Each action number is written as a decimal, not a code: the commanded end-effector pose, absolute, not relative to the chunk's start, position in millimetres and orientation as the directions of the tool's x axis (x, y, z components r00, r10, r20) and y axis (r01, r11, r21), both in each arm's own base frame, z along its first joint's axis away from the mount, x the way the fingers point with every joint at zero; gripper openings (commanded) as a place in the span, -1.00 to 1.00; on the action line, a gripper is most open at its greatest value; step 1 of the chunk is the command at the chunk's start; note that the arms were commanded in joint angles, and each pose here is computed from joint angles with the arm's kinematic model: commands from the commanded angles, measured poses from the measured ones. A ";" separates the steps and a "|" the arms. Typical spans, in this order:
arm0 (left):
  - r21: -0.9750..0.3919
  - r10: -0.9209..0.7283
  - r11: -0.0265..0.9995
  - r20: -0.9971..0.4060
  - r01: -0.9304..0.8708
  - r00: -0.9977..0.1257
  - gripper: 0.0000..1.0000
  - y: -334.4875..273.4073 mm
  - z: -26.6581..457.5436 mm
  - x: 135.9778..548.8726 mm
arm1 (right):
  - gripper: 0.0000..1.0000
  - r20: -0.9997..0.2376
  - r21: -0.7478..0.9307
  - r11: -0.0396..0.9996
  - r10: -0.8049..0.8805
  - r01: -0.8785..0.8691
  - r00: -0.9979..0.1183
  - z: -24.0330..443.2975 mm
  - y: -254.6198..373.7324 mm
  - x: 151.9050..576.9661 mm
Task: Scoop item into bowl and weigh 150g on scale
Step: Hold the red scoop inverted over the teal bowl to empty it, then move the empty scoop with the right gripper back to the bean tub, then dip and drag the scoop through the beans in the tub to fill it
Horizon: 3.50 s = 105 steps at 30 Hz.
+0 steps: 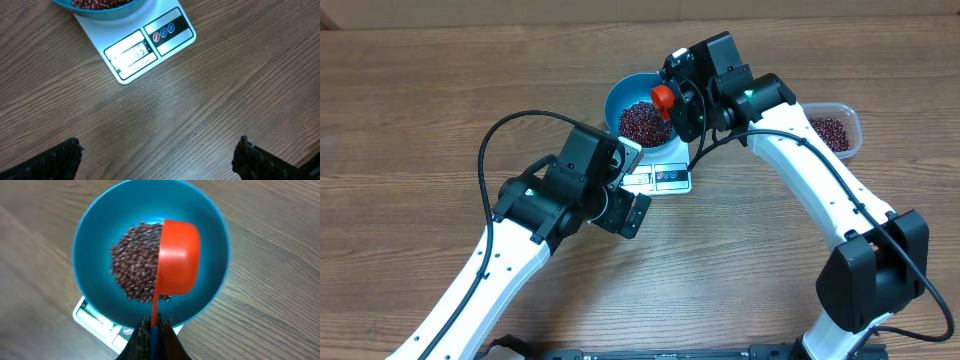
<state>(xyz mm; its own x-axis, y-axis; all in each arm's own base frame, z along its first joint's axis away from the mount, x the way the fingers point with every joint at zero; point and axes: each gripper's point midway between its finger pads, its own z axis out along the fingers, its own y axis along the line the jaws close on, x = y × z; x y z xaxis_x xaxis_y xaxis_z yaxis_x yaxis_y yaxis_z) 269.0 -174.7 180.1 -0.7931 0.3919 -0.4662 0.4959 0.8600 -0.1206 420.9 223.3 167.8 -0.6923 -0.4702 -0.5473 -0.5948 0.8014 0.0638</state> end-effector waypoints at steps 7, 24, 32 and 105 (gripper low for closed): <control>-0.132 0.395 0.852 -0.472 0.506 -0.788 0.99 -178.3 182.4 267.4 | -0.93 -0.626 0.068 0.825 -0.403 -0.561 -0.668 202.3 227.4 429.8; -0.133 0.395 0.852 -0.472 0.506 -0.788 0.99 -178.4 182.6 267.4 | -0.93 -0.704 0.144 0.880 -0.230 -0.452 -0.672 258.8 210.3 431.6; -0.132 0.395 0.852 -0.472 0.506 -0.788 0.99 -178.3 182.4 267.4 | -0.93 -0.776 0.130 0.957 -0.066 -0.261 -0.628 328.0 102.3 418.4; -0.132 0.395 0.852 -0.472 0.506 -0.788 0.99 -178.3 182.4 267.4 | -0.93 -0.133 0.031 0.999 0.015 0.011 -0.991 97.4 -15.2 412.4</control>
